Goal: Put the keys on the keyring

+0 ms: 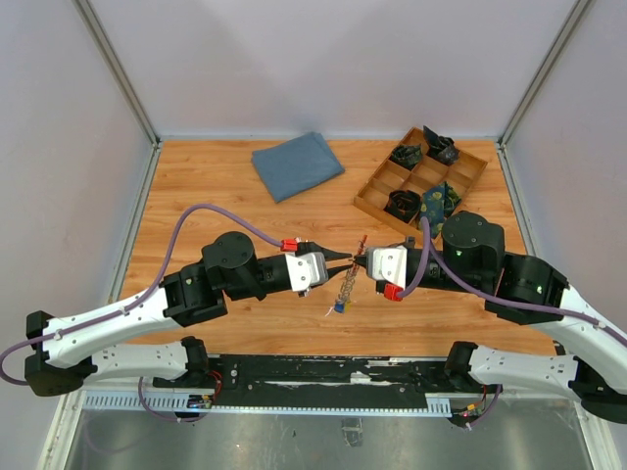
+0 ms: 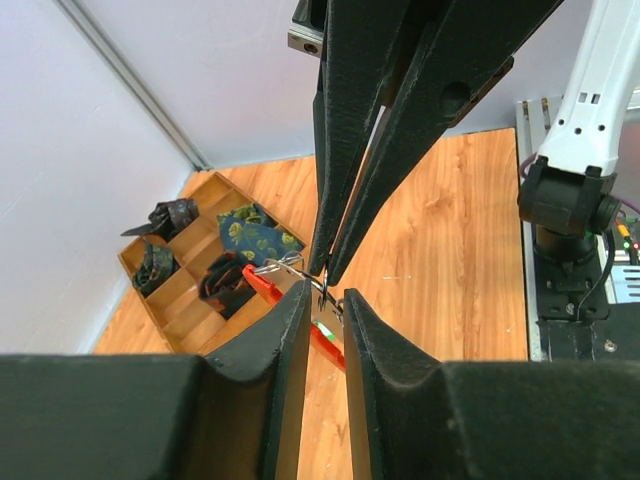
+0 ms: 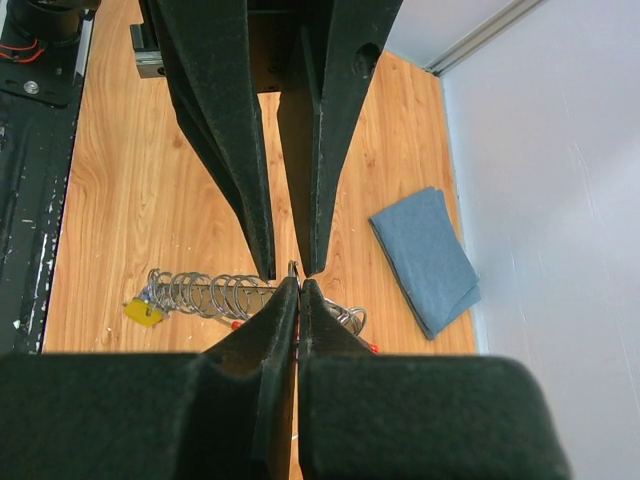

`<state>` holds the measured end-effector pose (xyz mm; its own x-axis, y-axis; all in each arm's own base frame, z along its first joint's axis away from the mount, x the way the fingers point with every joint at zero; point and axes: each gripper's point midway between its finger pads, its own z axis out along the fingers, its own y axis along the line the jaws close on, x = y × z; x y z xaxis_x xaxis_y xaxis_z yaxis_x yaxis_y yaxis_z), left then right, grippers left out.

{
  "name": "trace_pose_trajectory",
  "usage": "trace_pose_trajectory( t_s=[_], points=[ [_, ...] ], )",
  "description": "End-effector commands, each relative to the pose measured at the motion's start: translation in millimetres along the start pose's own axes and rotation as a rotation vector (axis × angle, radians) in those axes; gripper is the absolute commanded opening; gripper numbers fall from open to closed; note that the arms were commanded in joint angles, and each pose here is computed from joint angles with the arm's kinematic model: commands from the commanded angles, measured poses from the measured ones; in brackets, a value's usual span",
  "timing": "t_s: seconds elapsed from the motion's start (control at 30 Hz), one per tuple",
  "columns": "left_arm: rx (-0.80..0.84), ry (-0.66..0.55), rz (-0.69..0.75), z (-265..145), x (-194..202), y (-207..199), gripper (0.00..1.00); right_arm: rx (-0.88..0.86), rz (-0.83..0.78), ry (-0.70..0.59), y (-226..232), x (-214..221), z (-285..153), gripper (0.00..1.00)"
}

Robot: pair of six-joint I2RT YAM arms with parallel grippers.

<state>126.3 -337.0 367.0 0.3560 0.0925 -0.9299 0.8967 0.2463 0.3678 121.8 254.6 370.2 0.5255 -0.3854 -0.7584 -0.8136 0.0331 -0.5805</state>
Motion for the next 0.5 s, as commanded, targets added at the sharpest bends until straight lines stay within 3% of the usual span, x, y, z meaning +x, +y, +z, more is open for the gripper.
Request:
trace_pose_trajectory(
  t_s=[0.0,0.33,0.47],
  points=[
    [-0.016,-0.020,0.015,0.6,-9.0,4.8,0.24,0.007,-0.024,-0.078,-1.7,-19.6,-2.5,0.00],
    [-0.028,-0.007,0.019,2.7,-5.9,7.1,0.22,-0.011,-0.028,-0.102,2.1,-23.4,-2.7,0.00],
    [-0.034,-0.007,0.019,3.0,-6.4,8.3,0.16,-0.020,-0.026,-0.101,4.5,-21.8,-1.4,0.00]
  ],
)
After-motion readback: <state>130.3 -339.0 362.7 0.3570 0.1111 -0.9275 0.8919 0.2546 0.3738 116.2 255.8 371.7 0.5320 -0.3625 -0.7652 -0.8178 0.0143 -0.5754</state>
